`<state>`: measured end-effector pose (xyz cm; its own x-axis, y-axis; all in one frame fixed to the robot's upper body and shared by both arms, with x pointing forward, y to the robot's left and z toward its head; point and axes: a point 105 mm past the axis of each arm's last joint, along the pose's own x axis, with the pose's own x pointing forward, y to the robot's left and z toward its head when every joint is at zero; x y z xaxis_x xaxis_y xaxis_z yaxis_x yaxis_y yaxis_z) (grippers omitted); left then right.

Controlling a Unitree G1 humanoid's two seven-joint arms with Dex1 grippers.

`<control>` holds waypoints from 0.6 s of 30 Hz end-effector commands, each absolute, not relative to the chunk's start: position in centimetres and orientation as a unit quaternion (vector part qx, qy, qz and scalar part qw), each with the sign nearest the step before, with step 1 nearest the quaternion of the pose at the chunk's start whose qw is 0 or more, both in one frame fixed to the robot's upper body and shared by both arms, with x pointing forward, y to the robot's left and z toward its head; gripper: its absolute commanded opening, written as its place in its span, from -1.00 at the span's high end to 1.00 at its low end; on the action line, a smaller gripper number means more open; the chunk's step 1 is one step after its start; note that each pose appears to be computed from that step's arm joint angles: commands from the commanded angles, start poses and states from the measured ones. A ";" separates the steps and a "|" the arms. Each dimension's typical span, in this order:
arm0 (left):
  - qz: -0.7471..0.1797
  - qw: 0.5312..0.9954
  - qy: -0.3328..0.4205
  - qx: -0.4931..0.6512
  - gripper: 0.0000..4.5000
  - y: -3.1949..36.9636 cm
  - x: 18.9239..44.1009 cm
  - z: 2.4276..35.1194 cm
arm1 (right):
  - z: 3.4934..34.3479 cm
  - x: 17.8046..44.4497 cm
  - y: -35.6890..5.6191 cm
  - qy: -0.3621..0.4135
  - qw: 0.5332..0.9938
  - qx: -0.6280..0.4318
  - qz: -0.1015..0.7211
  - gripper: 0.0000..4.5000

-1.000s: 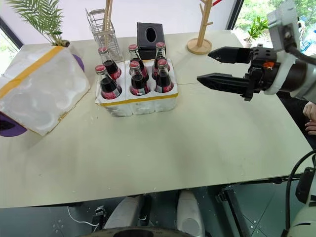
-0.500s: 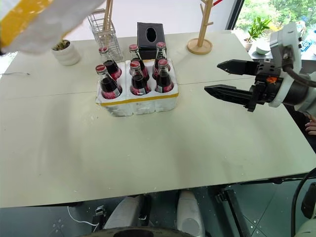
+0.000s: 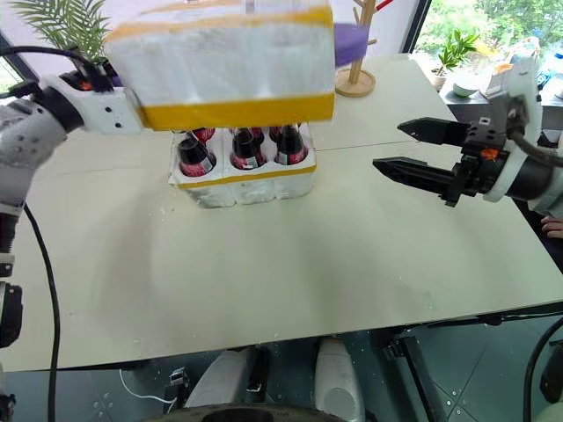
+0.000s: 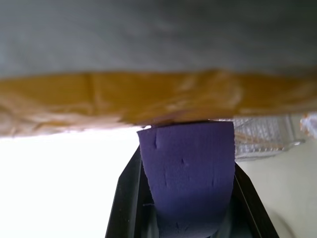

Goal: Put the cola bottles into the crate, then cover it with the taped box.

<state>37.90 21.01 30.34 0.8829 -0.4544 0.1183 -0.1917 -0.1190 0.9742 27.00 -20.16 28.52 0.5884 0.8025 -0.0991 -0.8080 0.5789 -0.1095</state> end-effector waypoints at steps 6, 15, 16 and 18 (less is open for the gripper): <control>-0.094 0.569 -0.232 0.783 0.84 19.0 37.4 28.1 | 29.4 26.8 -19.3 -0.018 0.883 -0.065 0.464 -1.00; -0.029 0.581 -0.211 0.786 0.84 21.0 37.9 30.1 | 28.9 27.2 -18.7 -0.017 0.879 -0.056 0.473 -1.00; -0.027 0.586 -0.214 0.781 0.84 21.0 37.8 30.4 | 28.8 27.2 -18.6 -0.017 0.879 -0.055 0.474 -1.00; -0.025 0.592 -0.224 0.774 0.84 20.6 37.6 31.1 | 28.8 27.2 -18.6 -0.017 0.878 -0.054 0.475 -1.00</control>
